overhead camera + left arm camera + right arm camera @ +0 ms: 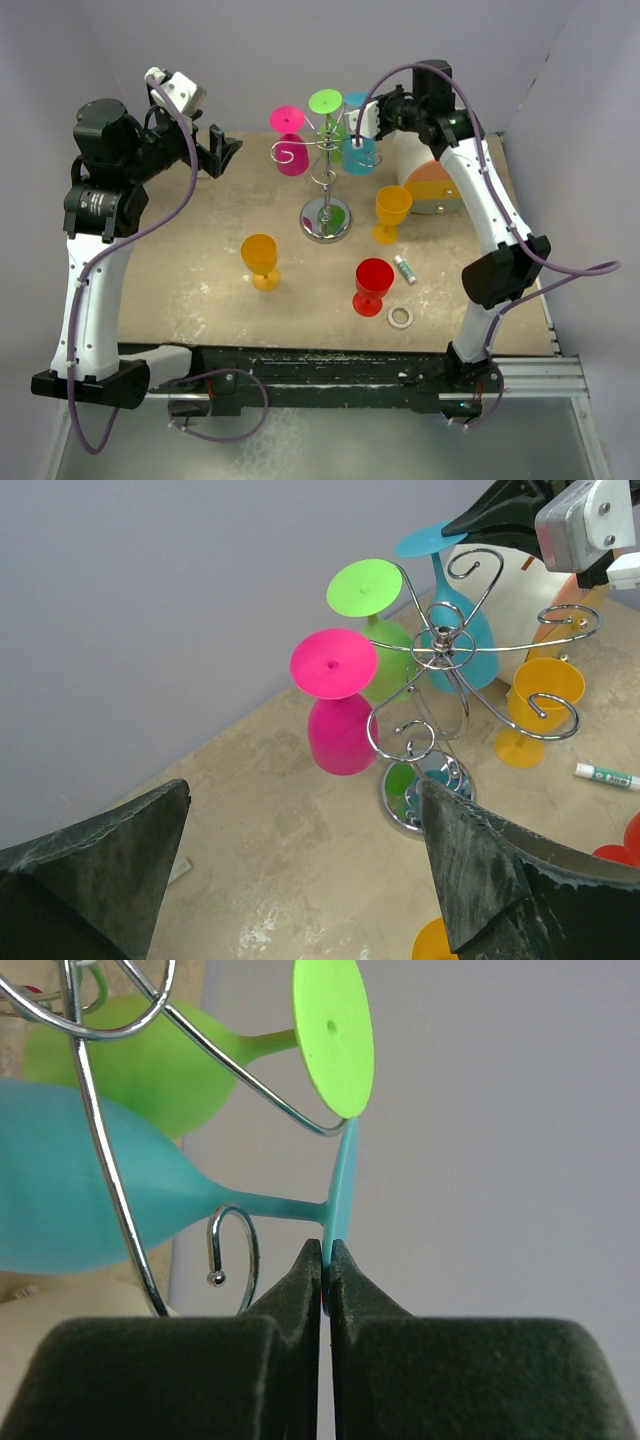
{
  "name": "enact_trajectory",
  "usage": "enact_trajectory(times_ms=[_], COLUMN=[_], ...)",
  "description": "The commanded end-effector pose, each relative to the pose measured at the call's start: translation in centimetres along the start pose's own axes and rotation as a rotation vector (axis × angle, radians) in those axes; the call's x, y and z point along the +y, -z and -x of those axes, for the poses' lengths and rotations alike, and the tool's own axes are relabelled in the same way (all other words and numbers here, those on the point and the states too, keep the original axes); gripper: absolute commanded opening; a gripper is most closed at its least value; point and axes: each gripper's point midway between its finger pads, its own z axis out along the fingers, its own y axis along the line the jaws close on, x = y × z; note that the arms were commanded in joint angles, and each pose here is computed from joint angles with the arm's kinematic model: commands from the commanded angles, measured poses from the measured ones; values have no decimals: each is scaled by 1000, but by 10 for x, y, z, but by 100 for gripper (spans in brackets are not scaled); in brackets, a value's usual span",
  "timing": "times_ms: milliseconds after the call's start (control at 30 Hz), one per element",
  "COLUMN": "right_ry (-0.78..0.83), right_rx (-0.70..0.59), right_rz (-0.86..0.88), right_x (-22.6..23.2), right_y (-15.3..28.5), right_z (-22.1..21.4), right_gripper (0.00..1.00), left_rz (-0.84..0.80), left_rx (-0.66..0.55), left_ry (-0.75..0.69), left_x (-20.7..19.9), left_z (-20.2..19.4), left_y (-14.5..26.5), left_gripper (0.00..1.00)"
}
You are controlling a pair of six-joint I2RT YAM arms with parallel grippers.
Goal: Place the wine glass upside down on the wine glass rack
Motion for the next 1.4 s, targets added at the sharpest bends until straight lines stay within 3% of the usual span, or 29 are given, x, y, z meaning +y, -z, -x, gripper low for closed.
enact_trajectory(times_ms=[0, 1367], right_ry=[59, 114], right_rx=[-42, -103], right_rz=[-53, 2], right_x=[-26, -14], right_y=[23, 44], right_z=[23, 48], right_gripper=[0, 0], left_rz=[25, 30], left_rx=[-63, -55], left_ry=[-51, -58], left_x=[5, 4], left_z=[18, 12], left_y=[7, 11], left_gripper=[99, 99])
